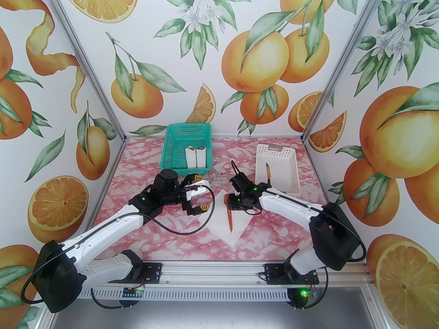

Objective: Place the utensils on the paper napkin and roll it up

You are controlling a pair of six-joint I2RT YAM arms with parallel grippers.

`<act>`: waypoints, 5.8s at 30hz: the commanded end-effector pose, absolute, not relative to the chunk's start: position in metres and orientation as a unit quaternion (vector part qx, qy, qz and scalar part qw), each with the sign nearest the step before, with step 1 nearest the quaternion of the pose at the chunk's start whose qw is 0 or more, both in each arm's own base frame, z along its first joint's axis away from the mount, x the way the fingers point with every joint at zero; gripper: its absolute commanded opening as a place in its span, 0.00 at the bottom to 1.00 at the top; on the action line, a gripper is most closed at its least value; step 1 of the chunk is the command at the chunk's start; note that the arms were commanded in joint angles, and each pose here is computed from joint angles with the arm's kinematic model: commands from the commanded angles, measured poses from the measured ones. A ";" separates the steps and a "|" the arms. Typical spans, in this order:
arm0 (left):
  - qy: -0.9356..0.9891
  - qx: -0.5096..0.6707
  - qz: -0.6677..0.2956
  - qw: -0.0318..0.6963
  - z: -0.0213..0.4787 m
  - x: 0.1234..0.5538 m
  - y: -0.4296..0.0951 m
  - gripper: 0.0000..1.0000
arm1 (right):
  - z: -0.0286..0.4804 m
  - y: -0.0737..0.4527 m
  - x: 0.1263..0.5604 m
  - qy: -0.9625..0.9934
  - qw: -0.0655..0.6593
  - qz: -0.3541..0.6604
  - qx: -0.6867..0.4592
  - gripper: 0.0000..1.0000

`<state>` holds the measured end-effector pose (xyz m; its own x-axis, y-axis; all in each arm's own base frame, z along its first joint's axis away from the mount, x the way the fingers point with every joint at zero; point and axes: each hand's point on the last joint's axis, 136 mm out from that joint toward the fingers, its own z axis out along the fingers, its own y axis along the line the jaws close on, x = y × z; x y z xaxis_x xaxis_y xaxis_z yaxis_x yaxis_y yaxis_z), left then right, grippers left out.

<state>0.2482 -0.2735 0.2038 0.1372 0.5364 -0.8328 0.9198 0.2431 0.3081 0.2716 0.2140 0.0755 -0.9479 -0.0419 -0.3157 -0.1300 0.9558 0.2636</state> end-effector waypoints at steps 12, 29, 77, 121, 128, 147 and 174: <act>0.603 0.547 -0.157 0.559 0.245 0.263 -0.267 1.00 | 0.164 0.157 0.298 0.967 0.225 0.116 -0.016 0.48; 0.594 0.539 -0.228 0.552 0.249 0.253 -0.283 1.00 | 0.179 0.089 0.330 0.973 0.210 0.086 0.040 0.76; 0.598 0.550 -0.215 0.542 0.243 0.253 -0.280 1.00 | 0.084 0.003 0.409 0.990 0.098 0.040 0.093 0.86; 0.601 0.553 -0.215 0.536 0.239 0.255 -0.282 1.00 | 0.011 0.003 0.405 0.996 0.008 0.034 0.088 0.37; 0.601 0.554 -0.216 0.534 0.238 0.254 -0.282 1.00 | 0.002 0.002 0.401 0.996 -0.001 0.032 0.088 0.31; 0.600 0.554 -0.215 0.535 0.240 0.254 -0.281 1.00 | 0.018 -0.001 0.404 0.996 0.026 0.024 0.086 0.15; 0.599 0.552 -0.214 0.539 0.243 0.253 -0.281 1.00 | 0.066 -0.004 0.408 0.993 0.077 0.019 0.087 0.14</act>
<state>0.2548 -0.2775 0.2298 0.1580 0.4498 -0.8790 0.8954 0.3101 0.3196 0.4082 0.0028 0.0476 -0.9792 0.1694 -0.1118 0.1624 0.9843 0.0687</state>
